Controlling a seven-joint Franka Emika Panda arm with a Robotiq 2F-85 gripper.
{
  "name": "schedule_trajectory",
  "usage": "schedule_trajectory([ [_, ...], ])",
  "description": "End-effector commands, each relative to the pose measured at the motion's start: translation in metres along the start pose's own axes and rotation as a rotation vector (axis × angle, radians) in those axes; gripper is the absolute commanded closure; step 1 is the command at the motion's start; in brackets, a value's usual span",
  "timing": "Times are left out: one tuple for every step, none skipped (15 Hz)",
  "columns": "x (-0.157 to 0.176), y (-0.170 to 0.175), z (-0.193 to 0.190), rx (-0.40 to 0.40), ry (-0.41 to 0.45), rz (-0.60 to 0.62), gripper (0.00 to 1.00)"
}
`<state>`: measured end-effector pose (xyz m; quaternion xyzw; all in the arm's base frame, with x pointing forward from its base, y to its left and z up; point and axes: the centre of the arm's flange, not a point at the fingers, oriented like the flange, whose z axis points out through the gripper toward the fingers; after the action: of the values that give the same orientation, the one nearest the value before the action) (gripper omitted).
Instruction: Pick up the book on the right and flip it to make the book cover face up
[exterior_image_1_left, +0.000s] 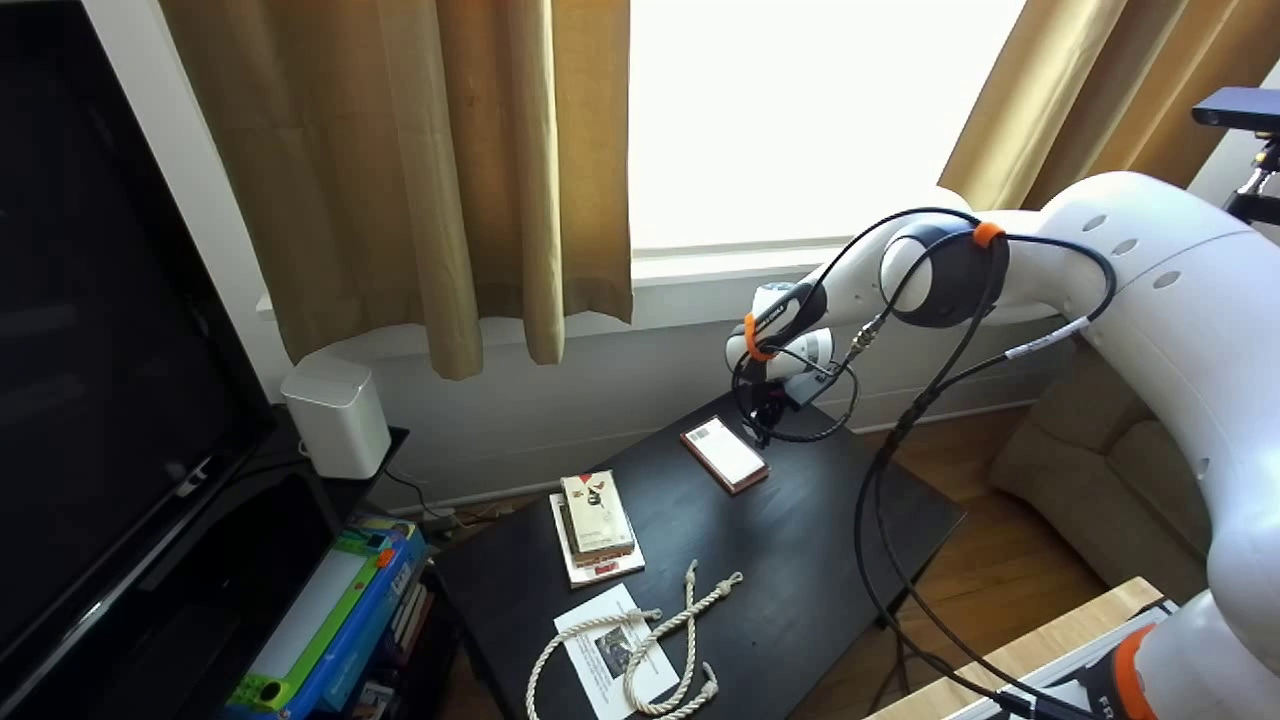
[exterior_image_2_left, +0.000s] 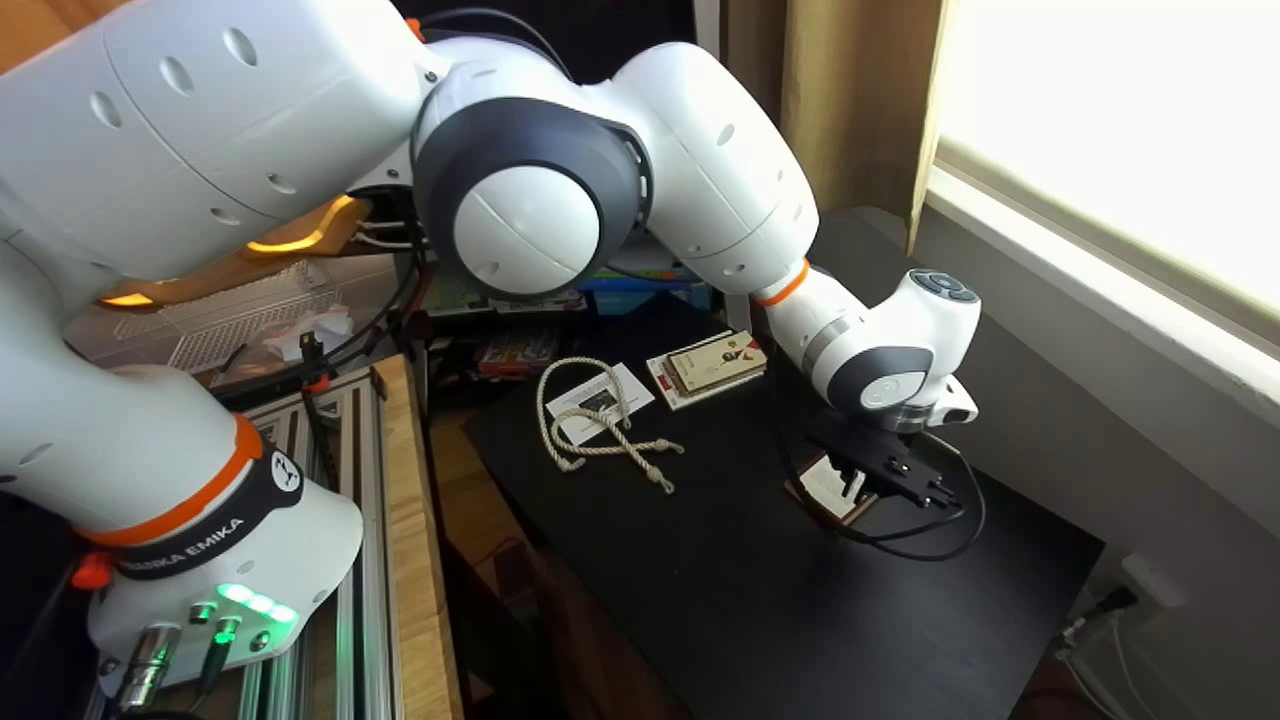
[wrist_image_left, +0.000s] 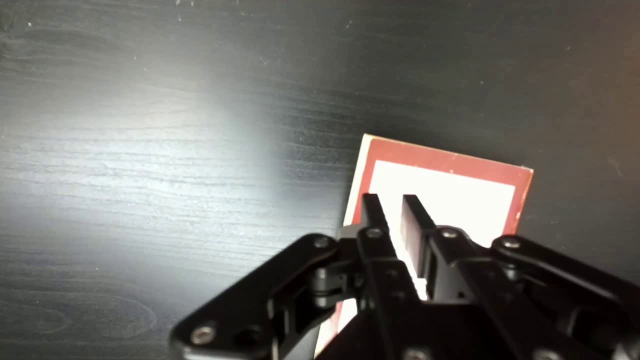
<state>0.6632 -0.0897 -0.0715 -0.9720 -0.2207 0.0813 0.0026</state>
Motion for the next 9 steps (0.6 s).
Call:
schedule_trajectory([
  [-0.024, 0.006, 0.021, 0.02, 0.015, 0.015, 0.51],
  [-0.027, 0.009, 0.024, 0.031, 0.034, 0.018, 0.44],
  [-0.029, 0.013, 0.031, 0.032, 0.053, 0.028, 0.35],
  [-0.031, 0.015, 0.036, 0.037, 0.08, 0.034, 0.29],
  [-0.032, 0.016, 0.04, 0.04, 0.106, 0.05, 0.2],
  [-0.031, 0.018, 0.046, 0.056, 0.146, 0.066, 0.13],
  [-0.03, 0.019, 0.051, 0.063, 0.181, 0.091, 0.05],
  [-0.029, 0.02, 0.056, 0.073, 0.215, 0.11, 0.0],
  [-0.027, 0.02, 0.058, 0.084, 0.251, 0.133, 0.0],
])
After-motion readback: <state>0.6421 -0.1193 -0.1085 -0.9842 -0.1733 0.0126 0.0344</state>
